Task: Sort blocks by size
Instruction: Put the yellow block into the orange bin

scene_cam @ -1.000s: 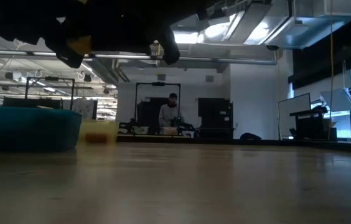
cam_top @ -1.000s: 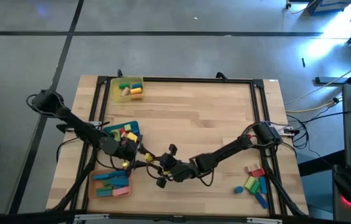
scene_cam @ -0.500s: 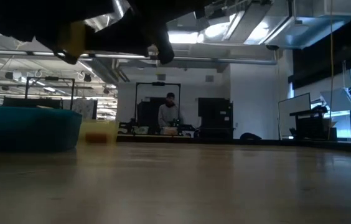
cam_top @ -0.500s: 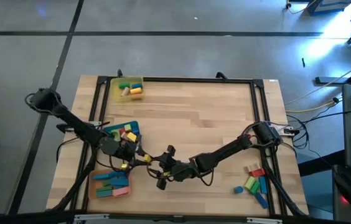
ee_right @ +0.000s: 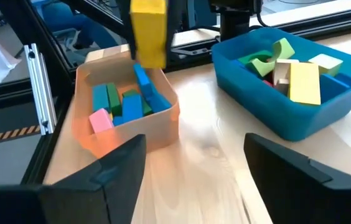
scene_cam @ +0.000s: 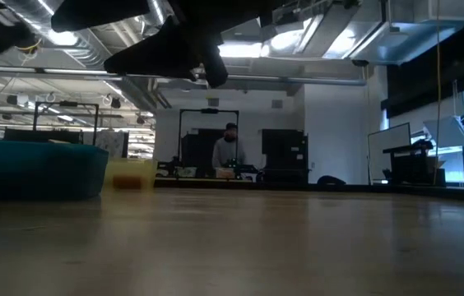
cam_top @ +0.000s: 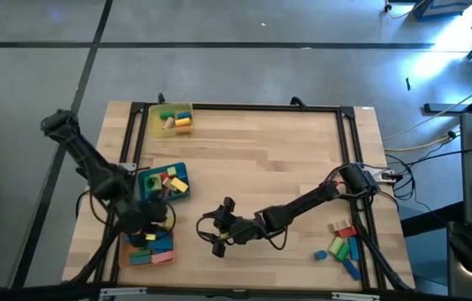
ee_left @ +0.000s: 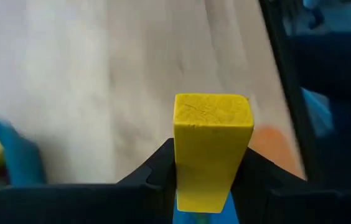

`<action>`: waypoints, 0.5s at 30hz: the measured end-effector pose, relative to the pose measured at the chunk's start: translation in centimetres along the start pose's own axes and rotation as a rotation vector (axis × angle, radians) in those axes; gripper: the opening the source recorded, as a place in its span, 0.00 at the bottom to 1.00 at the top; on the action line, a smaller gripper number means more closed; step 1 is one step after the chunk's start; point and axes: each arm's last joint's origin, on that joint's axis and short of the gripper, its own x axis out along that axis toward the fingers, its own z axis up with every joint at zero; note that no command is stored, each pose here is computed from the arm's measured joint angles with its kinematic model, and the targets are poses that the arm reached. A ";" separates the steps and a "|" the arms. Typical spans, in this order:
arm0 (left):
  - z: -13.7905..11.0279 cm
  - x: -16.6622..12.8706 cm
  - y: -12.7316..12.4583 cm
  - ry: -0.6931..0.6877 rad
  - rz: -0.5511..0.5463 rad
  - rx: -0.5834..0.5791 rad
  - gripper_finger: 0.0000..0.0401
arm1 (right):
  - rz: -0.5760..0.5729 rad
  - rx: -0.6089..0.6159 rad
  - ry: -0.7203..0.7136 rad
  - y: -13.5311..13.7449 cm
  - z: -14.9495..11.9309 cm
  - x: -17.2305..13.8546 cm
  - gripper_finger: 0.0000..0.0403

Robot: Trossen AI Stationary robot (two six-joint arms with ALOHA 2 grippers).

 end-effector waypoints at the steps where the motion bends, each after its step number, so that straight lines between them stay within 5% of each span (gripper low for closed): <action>1: -0.3 -0.2 -0.3 0.027 -0.013 -0.023 0.24 | 0.000 0.000 0.000 0.0 0.0 0.0 0.68; 8: -2.5 -0.8 -2.7 0.174 -0.138 -0.195 0.24 | -0.007 -0.009 0.020 -0.1 -0.2 0.0 0.68; 15: -4.8 0.2 -4.8 0.330 -0.129 -0.269 0.25 | -0.007 -0.008 0.020 -0.1 -0.2 0.0 0.68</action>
